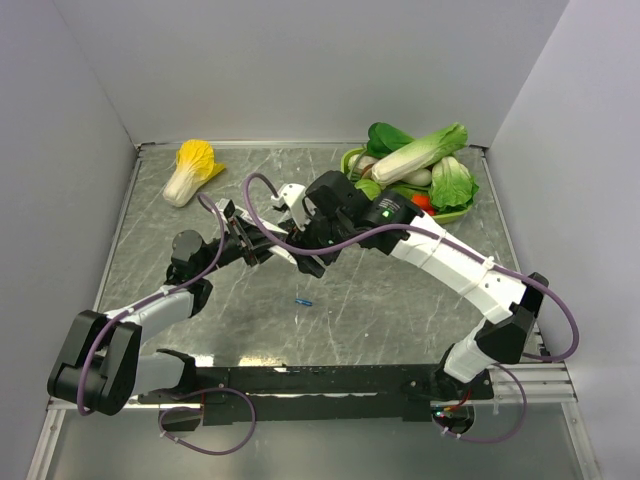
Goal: Load the batteries into the remote control
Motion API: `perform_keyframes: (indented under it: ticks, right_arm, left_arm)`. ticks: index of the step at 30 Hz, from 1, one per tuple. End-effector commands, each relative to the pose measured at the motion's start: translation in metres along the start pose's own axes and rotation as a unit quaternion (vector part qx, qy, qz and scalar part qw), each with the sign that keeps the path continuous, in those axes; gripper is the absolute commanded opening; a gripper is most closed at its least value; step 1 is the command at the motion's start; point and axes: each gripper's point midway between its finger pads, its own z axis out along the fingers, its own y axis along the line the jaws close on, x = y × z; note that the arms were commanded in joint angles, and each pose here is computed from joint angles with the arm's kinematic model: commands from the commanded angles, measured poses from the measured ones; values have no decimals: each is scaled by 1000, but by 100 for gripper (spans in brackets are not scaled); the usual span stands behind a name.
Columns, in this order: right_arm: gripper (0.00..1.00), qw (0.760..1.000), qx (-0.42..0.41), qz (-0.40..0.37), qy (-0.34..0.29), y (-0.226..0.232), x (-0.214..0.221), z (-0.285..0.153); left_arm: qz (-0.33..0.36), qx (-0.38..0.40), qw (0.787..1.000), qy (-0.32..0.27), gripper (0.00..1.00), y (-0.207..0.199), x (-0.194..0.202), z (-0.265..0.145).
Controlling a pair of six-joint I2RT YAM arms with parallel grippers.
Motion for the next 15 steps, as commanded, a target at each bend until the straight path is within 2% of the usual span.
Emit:
perform_keyframes:
  ticks: [1, 15]
  right_arm:
    - [73, 1000, 14, -4, 1, -2, -6, -2]
    - [58, 1000, 20, -3, -2, -1, -8, 0]
  left_arm:
    - [17, 25, 1000, -1, 1, -21, -1, 4]
    - [20, 23, 1000, -4, 1, -20, -1, 2]
